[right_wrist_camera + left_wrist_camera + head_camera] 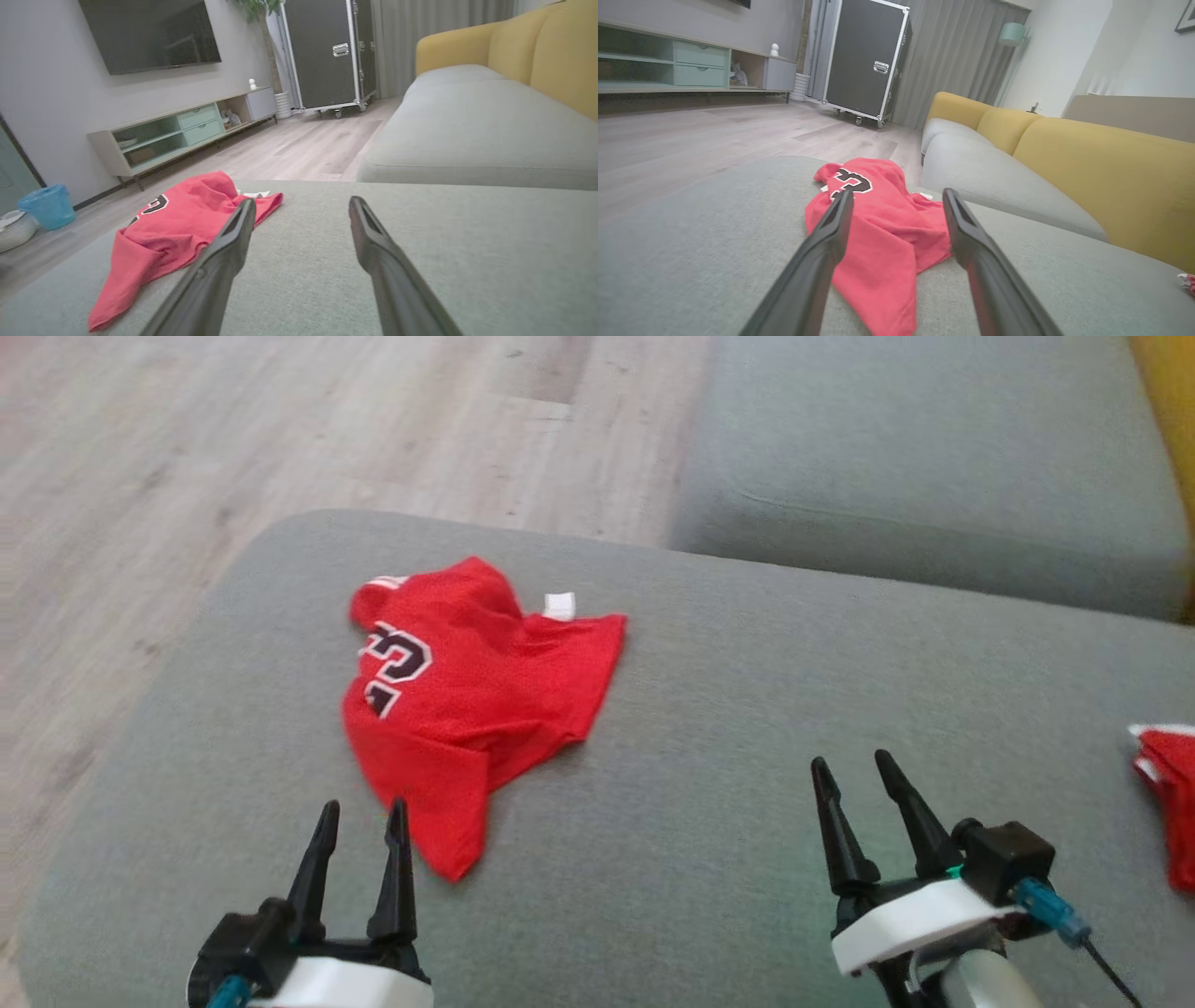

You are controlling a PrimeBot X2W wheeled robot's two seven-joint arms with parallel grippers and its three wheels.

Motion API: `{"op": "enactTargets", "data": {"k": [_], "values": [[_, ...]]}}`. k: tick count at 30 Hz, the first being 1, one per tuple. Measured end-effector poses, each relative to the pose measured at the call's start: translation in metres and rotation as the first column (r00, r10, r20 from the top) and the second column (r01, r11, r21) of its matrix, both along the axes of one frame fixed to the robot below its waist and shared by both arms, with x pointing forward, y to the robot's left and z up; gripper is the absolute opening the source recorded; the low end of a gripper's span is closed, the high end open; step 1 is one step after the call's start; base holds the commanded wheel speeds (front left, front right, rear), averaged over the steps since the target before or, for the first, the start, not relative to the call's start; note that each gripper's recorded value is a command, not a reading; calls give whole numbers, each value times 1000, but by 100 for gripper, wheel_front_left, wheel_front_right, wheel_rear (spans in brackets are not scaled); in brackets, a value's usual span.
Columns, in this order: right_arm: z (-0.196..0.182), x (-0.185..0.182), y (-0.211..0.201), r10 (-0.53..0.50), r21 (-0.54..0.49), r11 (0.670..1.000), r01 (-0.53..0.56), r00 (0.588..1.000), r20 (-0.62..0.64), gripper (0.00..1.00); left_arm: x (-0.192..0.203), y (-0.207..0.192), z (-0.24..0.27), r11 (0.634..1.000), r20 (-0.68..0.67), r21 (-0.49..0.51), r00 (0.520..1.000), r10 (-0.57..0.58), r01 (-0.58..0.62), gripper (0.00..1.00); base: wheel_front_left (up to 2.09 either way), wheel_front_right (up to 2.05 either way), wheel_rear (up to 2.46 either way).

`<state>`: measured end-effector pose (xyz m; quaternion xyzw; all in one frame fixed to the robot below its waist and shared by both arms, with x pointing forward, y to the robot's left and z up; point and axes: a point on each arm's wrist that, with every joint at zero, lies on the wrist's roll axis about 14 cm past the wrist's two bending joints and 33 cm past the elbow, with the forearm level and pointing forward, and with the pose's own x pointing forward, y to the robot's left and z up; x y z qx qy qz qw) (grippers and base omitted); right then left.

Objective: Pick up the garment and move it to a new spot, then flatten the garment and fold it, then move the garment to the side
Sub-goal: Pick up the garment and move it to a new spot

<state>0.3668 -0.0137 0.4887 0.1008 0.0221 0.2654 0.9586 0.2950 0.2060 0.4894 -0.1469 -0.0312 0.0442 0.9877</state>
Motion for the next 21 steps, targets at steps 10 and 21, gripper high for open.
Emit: {"op": "enactTargets", "data": {"k": [10,21], "values": [[0,-6,26,80,1,997,-80,997,-8,100,-17,21,-5,997,-13,16,997,71,-71,100,0,0,0],[-22,11,-2,-9,-13,1000,8,998,-60,100,43,-26,-29,953,-224,183,954,-197,240,100,0,0,0]]}}
